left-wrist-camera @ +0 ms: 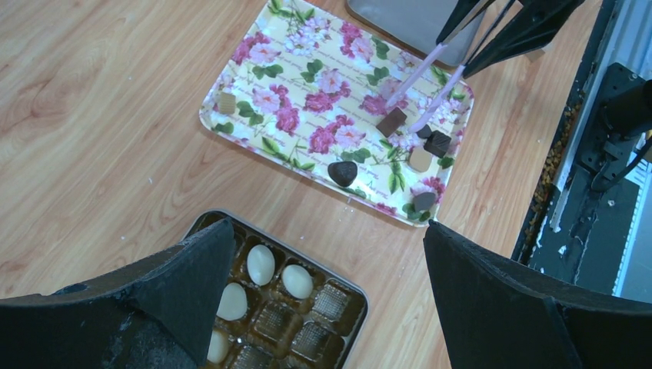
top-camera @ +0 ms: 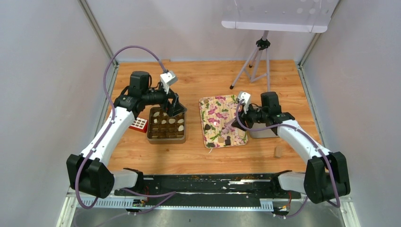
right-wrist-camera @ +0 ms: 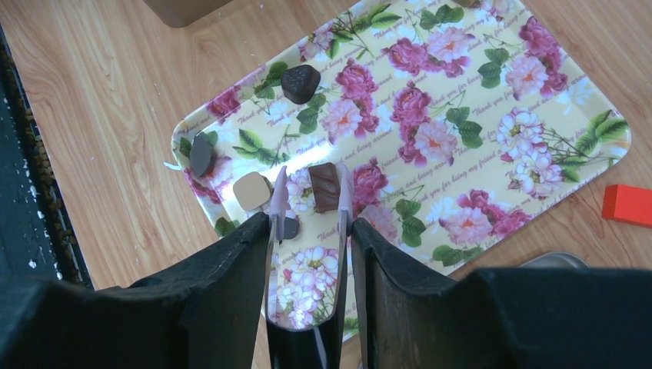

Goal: Pack the chocolate
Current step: Pick up the fake chocolate from the plate.

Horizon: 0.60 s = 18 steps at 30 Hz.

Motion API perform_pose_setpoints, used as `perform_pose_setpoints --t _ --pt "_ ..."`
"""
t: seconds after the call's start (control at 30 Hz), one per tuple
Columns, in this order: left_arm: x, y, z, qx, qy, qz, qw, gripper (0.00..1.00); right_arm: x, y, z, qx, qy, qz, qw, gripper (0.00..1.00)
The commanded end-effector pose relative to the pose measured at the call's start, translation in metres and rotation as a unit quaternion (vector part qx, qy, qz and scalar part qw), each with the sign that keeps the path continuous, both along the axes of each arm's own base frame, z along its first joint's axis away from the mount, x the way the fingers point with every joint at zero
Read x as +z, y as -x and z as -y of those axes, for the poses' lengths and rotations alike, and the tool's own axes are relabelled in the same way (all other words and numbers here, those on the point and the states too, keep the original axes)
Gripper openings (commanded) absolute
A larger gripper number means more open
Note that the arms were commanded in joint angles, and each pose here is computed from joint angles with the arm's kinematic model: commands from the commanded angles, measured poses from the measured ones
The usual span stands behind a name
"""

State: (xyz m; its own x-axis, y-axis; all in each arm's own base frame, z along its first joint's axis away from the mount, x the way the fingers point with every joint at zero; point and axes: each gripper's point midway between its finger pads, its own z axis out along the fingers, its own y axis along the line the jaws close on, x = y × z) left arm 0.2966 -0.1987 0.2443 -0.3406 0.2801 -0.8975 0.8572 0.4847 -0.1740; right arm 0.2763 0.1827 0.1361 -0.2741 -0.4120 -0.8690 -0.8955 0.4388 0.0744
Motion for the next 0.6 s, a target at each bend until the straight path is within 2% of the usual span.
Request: perform_pose_setpoints --t 0.0,0.27,0.57 --pt "0.006 0.002 0.001 -0.005 0.011 0.01 1.0 1.0 0.021 -0.013 -0.009 0.048 -0.01 0.049 0.998 0.43" --pt "0.006 0.001 0.0 -0.001 0.014 0.012 1.0 1.0 0.013 -0.025 -0.01 0.061 0.009 0.049 0.997 0.44" --pt "0.004 0.001 -0.002 0.002 0.016 0.012 1.0 1.0 -0.006 -0.015 -0.007 0.083 0.025 0.024 0.996 0.43"
